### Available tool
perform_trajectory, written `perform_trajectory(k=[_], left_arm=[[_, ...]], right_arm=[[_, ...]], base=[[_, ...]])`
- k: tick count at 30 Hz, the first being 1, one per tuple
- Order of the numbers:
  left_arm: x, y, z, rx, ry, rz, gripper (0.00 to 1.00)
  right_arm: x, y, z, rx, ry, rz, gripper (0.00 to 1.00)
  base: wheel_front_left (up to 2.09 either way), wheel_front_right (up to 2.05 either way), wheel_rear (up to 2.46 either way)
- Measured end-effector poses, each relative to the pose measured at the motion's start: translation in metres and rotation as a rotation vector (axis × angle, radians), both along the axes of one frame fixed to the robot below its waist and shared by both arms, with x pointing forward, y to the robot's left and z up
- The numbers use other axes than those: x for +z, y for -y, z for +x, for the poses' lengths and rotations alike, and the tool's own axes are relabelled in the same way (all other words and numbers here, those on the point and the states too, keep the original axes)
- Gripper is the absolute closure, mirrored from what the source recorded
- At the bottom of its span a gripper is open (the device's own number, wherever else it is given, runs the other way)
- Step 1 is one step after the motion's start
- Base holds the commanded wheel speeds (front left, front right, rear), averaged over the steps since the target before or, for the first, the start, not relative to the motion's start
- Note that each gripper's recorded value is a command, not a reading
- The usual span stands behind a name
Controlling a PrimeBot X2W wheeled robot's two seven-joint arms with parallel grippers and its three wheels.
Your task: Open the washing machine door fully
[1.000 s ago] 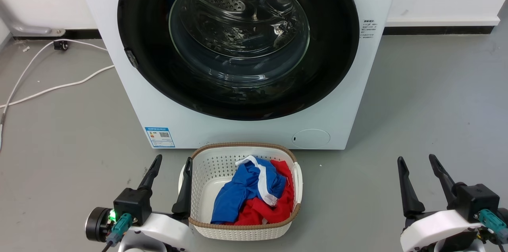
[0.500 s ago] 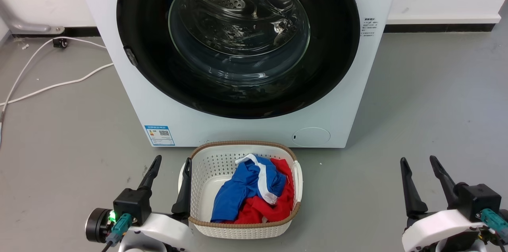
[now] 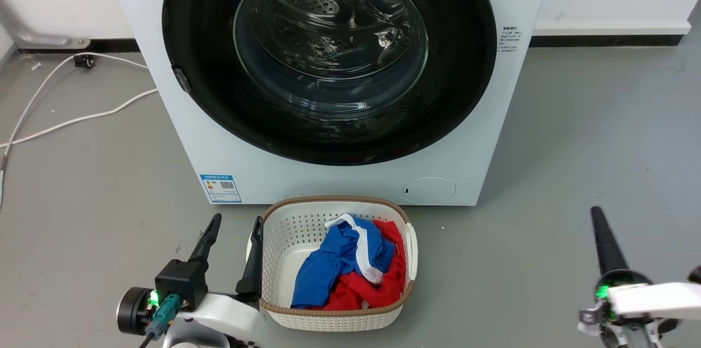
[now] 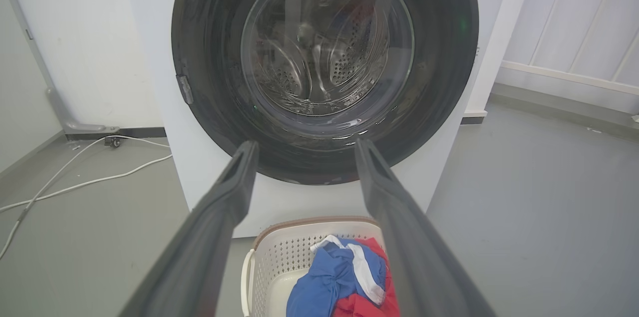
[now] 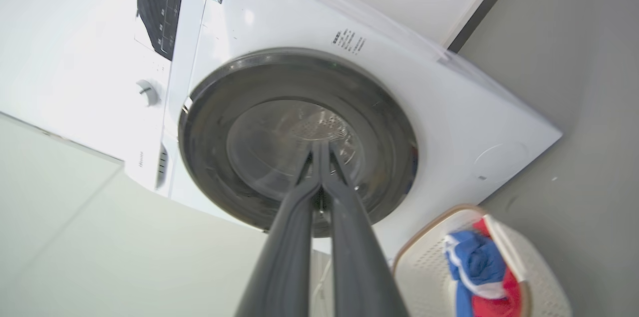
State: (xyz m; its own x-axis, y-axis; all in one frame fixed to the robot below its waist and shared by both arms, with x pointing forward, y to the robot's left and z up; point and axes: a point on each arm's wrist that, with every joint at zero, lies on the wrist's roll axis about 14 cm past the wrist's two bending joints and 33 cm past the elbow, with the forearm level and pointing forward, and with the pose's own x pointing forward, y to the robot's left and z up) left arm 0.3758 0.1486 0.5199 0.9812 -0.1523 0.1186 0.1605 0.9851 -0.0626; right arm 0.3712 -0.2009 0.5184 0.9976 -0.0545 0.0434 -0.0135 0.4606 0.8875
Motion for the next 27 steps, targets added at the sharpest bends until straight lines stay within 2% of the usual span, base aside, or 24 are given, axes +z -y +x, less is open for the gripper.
perform_trajectory(k=[1,4,8,11,16,20,27], left_arm=[[0.000,0.000,0.000,-0.001,0.001,0.000,0.00],[0.002,0.001,0.001,-0.003,0.005,-0.001,0.00],[0.001,0.003,0.003,-0.007,0.003,-0.001,0.00],[0.002,0.005,0.006,-0.012,0.009,0.003,0.00],[0.009,0.009,0.017,-0.019,0.031,-0.001,0.00],[0.011,0.013,0.032,-0.028,0.044,-0.003,0.00],[0.005,0.018,0.056,-0.033,0.041,-0.013,0.00]], right_arm=[[0.003,0.005,0.000,-0.014,0.014,0.112,1.00],[0.010,0.020,0.001,-0.043,0.054,0.326,1.00],[0.017,0.037,0.006,-0.060,0.093,0.467,1.00],[0.021,0.051,0.014,-0.068,0.105,0.501,1.00],[0.029,0.070,0.045,-0.060,0.104,0.471,1.00],[0.035,0.082,0.080,-0.042,0.092,0.447,1.00],[0.035,0.074,0.147,0.050,0.024,0.386,1.00]], base=[[0.00,0.00,0.00],[0.00,0.00,0.00],[0.00,0.00,0.00],[0.00,0.00,0.00],[0.00,0.00,0.00],[0.00,0.00,0.00],[0.00,0.00,0.00]])
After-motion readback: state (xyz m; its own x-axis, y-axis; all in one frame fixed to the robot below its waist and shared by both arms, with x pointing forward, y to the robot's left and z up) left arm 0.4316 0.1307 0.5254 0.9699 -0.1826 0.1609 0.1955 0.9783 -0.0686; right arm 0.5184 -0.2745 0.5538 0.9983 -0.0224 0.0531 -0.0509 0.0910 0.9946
